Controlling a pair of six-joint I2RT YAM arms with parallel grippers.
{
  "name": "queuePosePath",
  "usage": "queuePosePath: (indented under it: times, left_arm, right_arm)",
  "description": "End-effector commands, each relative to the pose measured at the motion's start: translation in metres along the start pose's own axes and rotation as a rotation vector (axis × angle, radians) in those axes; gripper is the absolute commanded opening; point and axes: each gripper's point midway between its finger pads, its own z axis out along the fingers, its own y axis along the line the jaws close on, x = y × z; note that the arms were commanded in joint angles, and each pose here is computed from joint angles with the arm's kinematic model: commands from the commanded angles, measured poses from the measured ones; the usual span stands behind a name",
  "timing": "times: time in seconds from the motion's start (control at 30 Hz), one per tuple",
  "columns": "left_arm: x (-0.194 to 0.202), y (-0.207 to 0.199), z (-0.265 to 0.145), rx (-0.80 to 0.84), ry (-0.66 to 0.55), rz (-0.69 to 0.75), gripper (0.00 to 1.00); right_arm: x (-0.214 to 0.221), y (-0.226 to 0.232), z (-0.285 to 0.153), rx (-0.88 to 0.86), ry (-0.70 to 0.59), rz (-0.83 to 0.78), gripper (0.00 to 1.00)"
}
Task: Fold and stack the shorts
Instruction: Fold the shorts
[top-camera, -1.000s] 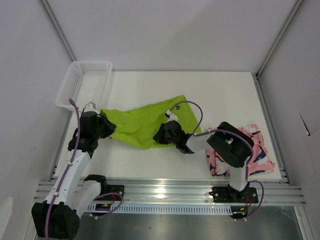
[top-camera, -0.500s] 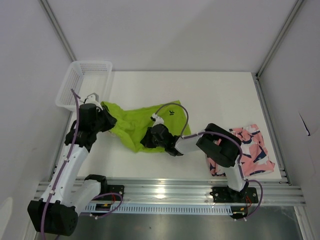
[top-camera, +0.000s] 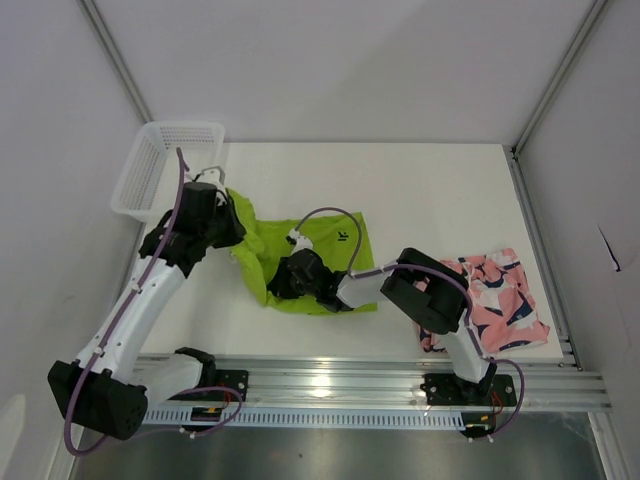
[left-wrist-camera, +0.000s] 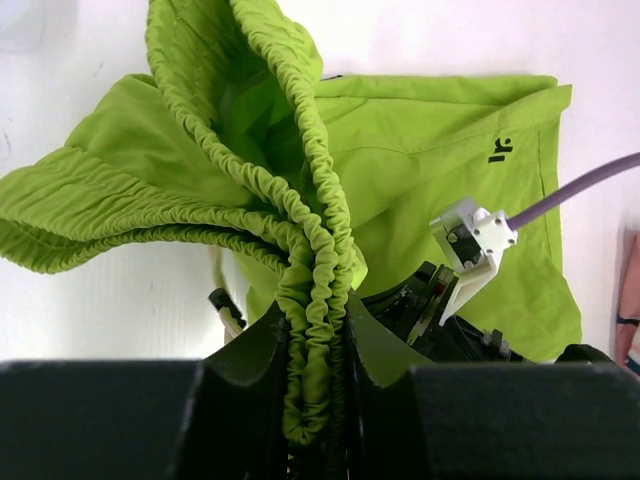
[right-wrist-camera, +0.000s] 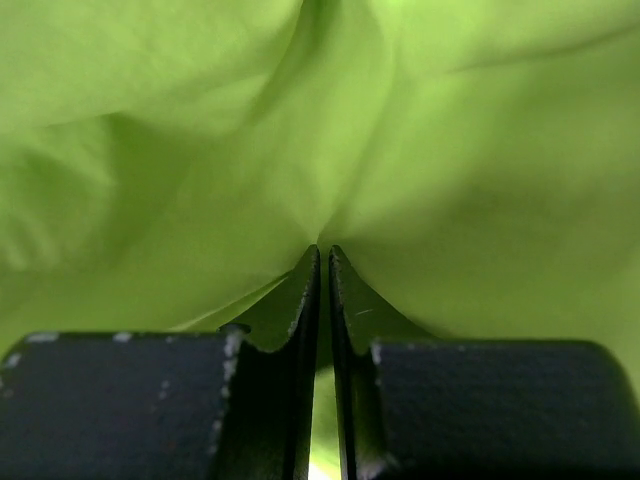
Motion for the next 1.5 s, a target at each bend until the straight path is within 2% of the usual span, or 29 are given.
queuePosePath:
  times: [0.0,0.2,0.23,0.5,0.63,0.67,0.73,0.8,0.83,0.9,1.0,1.03,1.13,1.27,1.47]
  left_arm:
    - [-0.016,0.000,-0.011,-0.041,-0.028,0.059,0.00]
    - [0.004,0.009,-0.010,-0.046,-0.024,-0.048,0.01]
    - [0.018,0.014,-0.004,-0.051,-0.007,-0.064,0.01]
    - [0.068,0.047,0.001,-0.008,0.001,-0.301,0.00]
    - [0.076,0.039,-0.001,0.051,-0.027,-0.379,0.00]
    - [0.088,0.042,0.003,0.045,-0.006,-0.393,0.00]
    - [0.091,0.039,0.006,0.066,-0.011,-0.419,0.00]
    - [0.102,0.040,0.012,0.067,0.018,-0.439,0.00]
    - [0.106,0.041,0.014,0.062,0.031,-0.457,0.00]
    - [0.116,0.043,0.019,0.058,0.073,-0.482,0.00]
    - [0.122,0.046,0.024,0.044,0.112,-0.521,0.00]
    - [0.123,0.047,0.024,0.042,0.119,-0.530,0.00]
    - [0.125,0.050,0.025,0.035,0.134,-0.553,0.00]
    - [0.129,0.053,0.025,0.023,0.176,-0.593,0.00]
    - [0.135,0.057,0.022,-0.033,0.242,-0.609,0.00]
  right_arm:
    - [0.026,-0.024,0.006,0.070,0.077,0.019,0.10]
    - [-0.007,-0.039,-0.018,0.114,0.038,0.026,0.10]
    - [-0.015,-0.046,-0.024,0.130,0.031,0.028,0.10]
    - [0.001,-0.105,-0.058,0.242,0.102,0.043,0.09]
    - [0.001,-0.120,-0.071,0.273,0.119,0.038,0.10]
    - [0.001,-0.122,-0.073,0.272,0.122,0.026,0.11]
    - [-0.012,-0.114,-0.077,0.241,0.110,0.015,0.15]
    - [-0.028,-0.099,-0.078,0.192,0.092,-0.045,0.25]
    - [-0.037,-0.089,-0.081,0.174,0.080,-0.079,0.35]
    - [-0.048,-0.076,-0.084,0.149,0.067,-0.149,0.40]
    - [-0.068,-0.048,-0.091,0.070,0.011,-0.326,0.51]
    - [-0.070,-0.037,-0.096,0.033,0.000,-0.411,0.59]
    - [-0.074,-0.013,-0.100,-0.061,-0.033,-0.569,0.69]
    - [-0.059,0.031,-0.108,-0.183,-0.061,-0.775,0.74]
    - [-0.051,0.085,-0.112,-0.261,-0.143,-0.973,0.81]
